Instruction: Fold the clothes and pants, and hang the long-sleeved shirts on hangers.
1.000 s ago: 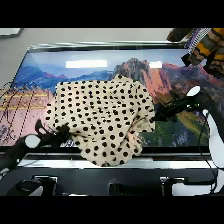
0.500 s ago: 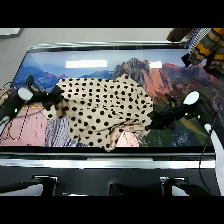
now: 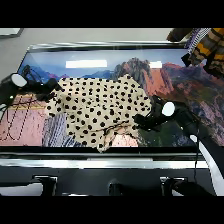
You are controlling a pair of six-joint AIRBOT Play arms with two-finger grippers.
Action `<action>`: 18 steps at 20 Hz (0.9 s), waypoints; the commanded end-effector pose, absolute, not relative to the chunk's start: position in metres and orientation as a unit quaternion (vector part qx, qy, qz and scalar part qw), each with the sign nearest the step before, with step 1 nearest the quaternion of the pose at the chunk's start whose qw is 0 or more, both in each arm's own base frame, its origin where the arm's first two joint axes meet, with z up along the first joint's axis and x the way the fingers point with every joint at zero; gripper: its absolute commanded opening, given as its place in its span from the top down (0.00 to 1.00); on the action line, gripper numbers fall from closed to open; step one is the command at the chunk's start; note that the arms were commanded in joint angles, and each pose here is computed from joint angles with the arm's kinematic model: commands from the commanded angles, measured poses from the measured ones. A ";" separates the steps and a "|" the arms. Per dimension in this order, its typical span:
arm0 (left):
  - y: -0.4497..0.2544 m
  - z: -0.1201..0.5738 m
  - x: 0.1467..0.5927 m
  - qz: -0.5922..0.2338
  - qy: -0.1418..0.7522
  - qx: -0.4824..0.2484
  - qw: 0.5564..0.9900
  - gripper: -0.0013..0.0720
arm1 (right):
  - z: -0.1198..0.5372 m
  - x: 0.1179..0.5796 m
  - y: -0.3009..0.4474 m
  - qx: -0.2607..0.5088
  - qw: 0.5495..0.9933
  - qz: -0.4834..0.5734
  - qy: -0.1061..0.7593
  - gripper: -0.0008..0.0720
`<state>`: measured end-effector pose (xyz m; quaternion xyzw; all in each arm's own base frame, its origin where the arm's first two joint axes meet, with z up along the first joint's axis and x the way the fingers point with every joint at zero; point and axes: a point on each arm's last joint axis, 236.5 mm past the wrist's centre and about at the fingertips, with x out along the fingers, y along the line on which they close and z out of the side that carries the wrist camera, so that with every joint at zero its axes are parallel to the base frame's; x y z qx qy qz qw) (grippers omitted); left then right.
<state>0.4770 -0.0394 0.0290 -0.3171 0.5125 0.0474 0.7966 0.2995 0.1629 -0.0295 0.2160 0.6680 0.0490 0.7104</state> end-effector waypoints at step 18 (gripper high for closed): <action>-0.293 -0.089 0.206 -0.124 0.664 -0.183 0.715 0.13 | -0.041 0.271 0.136 0.152 0.687 0.005 0.710 0.96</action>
